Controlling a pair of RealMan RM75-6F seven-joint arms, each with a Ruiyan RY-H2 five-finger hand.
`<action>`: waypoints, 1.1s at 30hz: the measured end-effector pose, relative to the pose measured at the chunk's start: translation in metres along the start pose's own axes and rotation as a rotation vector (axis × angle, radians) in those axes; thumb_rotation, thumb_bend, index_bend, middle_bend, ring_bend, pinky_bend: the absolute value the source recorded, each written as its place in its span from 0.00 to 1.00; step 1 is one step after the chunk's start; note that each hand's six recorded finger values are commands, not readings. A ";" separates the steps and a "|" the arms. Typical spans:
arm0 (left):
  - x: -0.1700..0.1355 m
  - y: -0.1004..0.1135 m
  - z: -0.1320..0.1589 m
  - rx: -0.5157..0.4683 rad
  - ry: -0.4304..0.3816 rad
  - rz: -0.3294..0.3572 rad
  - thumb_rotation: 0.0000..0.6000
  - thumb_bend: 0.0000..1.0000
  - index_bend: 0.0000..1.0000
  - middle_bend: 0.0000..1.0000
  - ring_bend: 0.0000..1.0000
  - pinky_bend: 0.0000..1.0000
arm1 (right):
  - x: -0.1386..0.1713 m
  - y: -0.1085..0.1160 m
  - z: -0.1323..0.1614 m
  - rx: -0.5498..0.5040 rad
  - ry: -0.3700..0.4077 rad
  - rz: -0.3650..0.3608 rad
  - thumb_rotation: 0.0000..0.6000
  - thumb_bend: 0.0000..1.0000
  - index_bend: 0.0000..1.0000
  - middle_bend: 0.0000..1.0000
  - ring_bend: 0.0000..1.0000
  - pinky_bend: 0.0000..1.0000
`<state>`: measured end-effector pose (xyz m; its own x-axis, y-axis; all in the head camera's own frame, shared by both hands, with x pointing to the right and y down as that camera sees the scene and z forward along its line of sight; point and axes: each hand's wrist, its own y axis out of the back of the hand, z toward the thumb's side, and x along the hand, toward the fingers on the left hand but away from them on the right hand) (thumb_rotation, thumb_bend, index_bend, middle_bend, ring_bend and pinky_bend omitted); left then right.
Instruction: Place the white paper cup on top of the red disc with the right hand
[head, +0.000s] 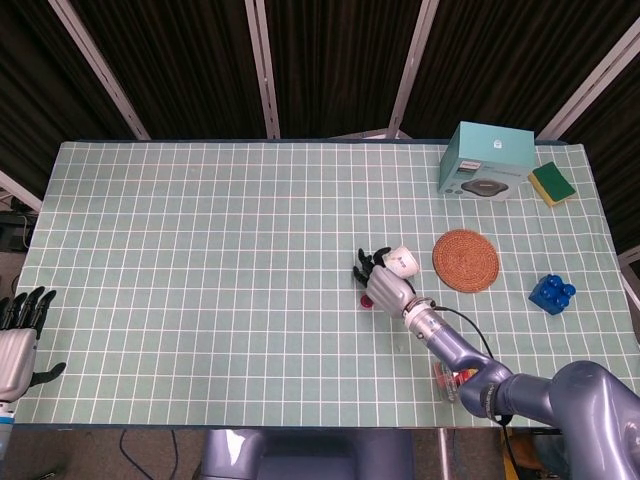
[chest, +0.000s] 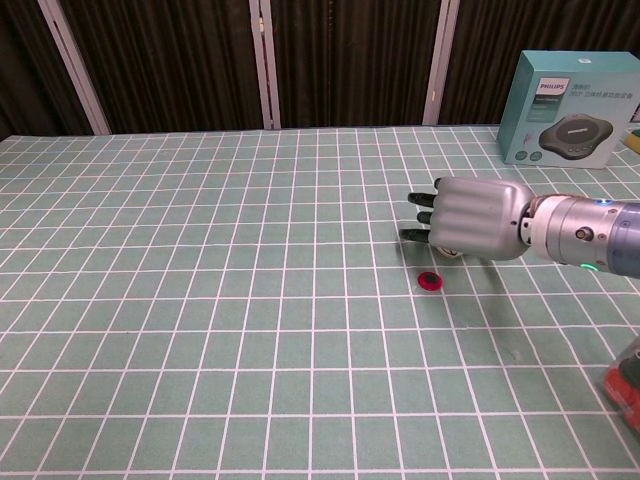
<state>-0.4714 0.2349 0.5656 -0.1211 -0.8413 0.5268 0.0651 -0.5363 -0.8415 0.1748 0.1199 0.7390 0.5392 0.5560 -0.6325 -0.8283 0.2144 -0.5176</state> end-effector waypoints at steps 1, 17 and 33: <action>0.000 0.000 0.000 0.000 0.000 -0.001 1.00 0.00 0.00 0.00 0.00 0.00 | 0.000 0.001 0.000 -0.005 0.001 -0.009 1.00 0.41 0.23 0.43 0.25 0.50; 0.001 -0.002 0.001 -0.001 -0.003 -0.012 1.00 0.00 0.00 0.00 0.00 0.00 | 0.005 0.020 -0.029 -0.354 -0.074 -0.207 1.00 0.46 0.25 0.47 0.30 0.55; -0.001 -0.002 0.003 -0.008 -0.017 -0.024 1.00 0.00 0.00 0.00 0.00 0.00 | 0.009 0.040 -0.040 -1.413 -0.123 -0.102 1.00 0.45 0.25 0.47 0.30 0.50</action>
<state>-0.4679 0.2370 0.5668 -0.1060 -0.8292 0.5488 0.0542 -0.5559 -0.8295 0.1525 0.1016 0.6895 0.5092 0.6683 -0.5423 0.0990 -0.6714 -0.7345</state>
